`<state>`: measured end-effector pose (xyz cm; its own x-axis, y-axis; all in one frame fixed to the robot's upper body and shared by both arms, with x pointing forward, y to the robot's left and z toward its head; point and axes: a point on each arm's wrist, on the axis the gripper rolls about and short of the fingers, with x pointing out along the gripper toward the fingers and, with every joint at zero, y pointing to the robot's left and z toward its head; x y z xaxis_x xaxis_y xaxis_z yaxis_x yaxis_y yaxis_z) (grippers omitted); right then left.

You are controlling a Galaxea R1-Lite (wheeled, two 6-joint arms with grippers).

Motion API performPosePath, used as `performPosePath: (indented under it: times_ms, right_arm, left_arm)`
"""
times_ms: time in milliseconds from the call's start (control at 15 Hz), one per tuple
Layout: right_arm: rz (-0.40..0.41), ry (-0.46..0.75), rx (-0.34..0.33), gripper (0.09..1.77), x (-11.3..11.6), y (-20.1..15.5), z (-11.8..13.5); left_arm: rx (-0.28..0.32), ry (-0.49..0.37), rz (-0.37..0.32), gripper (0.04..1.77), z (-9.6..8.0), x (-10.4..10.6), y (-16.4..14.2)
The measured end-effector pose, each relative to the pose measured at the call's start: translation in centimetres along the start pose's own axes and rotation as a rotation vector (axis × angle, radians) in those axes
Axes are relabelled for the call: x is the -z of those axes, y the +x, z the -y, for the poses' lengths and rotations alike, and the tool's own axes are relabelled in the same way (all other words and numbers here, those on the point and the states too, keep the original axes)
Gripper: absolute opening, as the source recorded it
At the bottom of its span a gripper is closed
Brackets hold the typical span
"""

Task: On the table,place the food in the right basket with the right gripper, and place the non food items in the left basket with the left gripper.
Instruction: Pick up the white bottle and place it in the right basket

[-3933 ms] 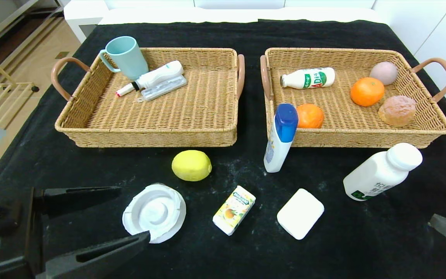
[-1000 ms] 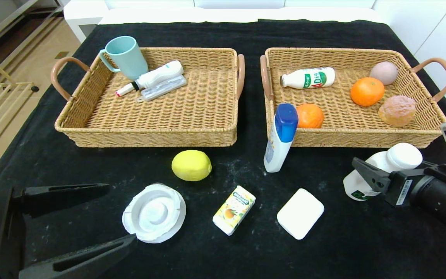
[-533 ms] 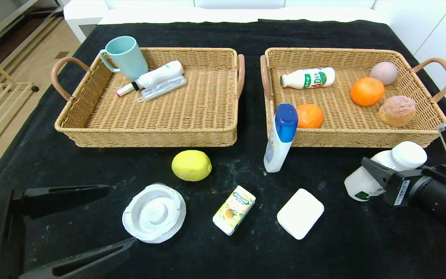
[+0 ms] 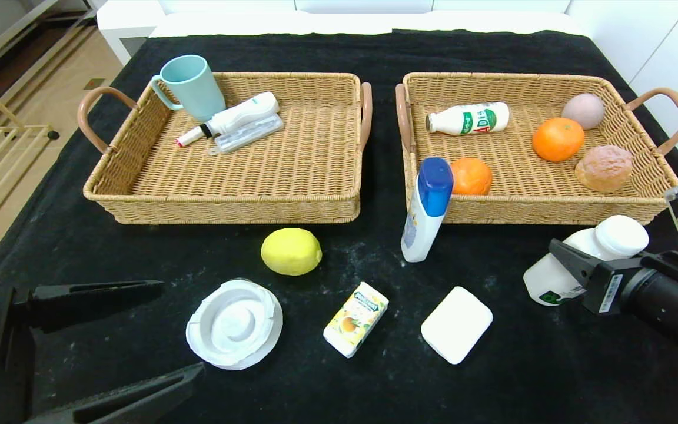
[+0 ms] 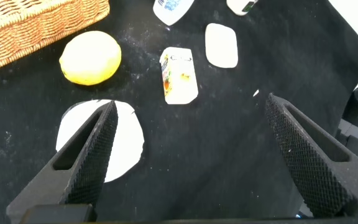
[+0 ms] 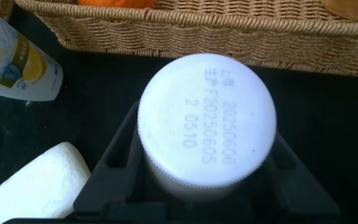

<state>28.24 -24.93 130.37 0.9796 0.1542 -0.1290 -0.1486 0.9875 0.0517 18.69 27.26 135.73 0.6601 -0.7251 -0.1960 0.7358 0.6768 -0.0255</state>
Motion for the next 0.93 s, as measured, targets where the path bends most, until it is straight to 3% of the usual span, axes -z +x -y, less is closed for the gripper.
performPosePath:
  times_ms: [467, 667, 933]
  right_arm:
    - [0.001, -0.003, -0.018, 0.95, -0.4, -0.4, 0.0]
    - [-0.002, -0.008, -0.024, 0.95, -2.1, -1.1, 0.1]
    - [-0.008, -0.012, -0.052, 0.95, -5.9, -2.2, 0.2]
  left_arm:
    - [0.0, 0.0, -0.001, 1.72, 0.0, 0.0, 0.0]
    - [-0.001, 0.001, 0.003, 1.72, 0.0, 0.0, 0.0]
    - [-0.001, 0.001, 0.004, 1.72, 0.0, 0.0, -0.1]
